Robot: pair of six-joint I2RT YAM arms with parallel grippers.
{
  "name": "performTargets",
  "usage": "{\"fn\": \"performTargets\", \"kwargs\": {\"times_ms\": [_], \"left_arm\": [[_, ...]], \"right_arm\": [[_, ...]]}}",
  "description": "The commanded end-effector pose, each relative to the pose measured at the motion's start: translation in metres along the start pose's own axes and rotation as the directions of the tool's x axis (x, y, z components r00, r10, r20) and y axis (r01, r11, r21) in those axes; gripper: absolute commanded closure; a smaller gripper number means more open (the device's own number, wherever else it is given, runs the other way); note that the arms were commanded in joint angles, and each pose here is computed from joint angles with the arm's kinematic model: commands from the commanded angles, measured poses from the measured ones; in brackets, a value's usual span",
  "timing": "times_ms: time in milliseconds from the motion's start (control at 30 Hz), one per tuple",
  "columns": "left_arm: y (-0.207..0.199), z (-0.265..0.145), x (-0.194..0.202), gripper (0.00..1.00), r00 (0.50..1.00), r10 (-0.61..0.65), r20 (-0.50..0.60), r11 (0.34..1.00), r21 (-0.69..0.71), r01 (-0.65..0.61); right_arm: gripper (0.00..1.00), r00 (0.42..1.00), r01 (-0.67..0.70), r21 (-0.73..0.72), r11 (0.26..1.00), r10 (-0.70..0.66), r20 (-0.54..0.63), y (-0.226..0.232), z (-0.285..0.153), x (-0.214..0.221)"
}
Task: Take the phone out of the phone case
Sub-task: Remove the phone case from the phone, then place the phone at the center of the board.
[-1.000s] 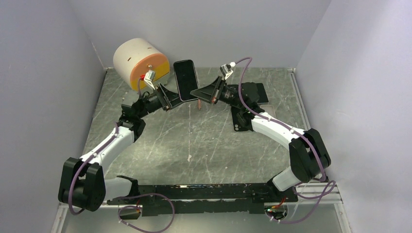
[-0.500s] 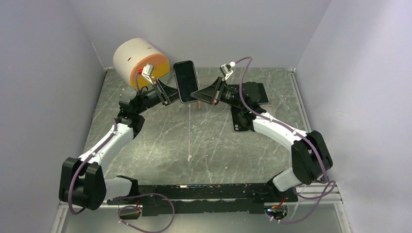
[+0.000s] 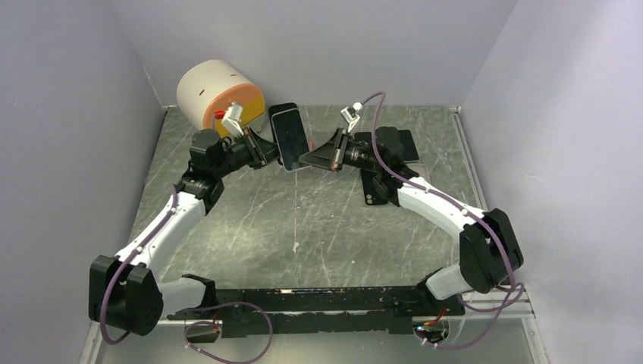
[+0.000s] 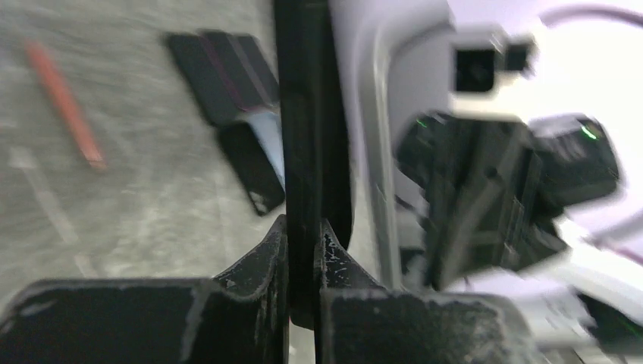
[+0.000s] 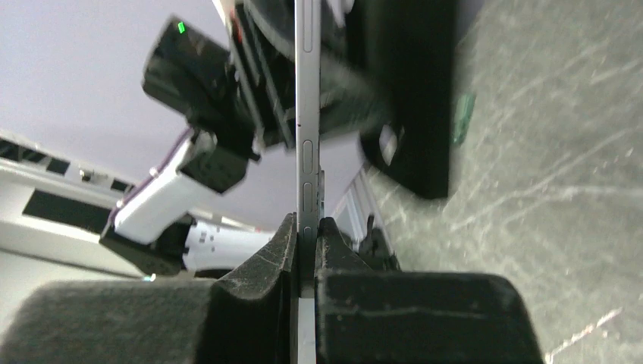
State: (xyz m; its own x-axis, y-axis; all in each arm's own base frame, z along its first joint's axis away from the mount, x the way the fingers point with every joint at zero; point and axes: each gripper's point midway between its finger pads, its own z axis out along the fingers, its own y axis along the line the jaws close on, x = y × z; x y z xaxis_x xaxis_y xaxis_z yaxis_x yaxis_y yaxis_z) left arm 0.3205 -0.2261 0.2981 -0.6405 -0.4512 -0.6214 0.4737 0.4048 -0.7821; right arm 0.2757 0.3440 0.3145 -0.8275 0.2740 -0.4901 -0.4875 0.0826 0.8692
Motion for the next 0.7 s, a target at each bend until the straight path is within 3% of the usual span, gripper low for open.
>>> {"fn": "performTargets", "kwargs": {"times_ms": [0, 233, 500, 667], "left_arm": [[0.049, -0.028, -0.064, 0.97, 0.949, 0.238, 0.205, 0.909, -0.391, -0.144], [0.08, -0.058, -0.071, 0.98, 0.939, 0.26, 0.223, 0.816, -0.571, -0.091], [0.088, -0.07, -0.03, 0.98, 0.973, 0.173, 0.15, 0.846, -0.528, -0.07], [0.071, -0.065, 0.005, 0.97, 0.993, 0.086, 0.083, 0.92, -0.39, -0.047]], "right_arm": [[1.0, 0.986, 0.095, -0.114, 0.989, -0.109, -0.129, 0.043, -0.017, 0.026], [1.0, 0.978, 0.138, -0.026, 0.99, -0.14, -0.151, 0.022, -0.025, 0.031], [1.0, 0.982, 0.19, 0.295, 0.936, -0.184, -0.047, -0.054, -0.067, -0.008], [1.0, 0.979, 0.195, 0.447, 0.873, -0.199, -0.038, -0.107, -0.084, -0.025]]}}
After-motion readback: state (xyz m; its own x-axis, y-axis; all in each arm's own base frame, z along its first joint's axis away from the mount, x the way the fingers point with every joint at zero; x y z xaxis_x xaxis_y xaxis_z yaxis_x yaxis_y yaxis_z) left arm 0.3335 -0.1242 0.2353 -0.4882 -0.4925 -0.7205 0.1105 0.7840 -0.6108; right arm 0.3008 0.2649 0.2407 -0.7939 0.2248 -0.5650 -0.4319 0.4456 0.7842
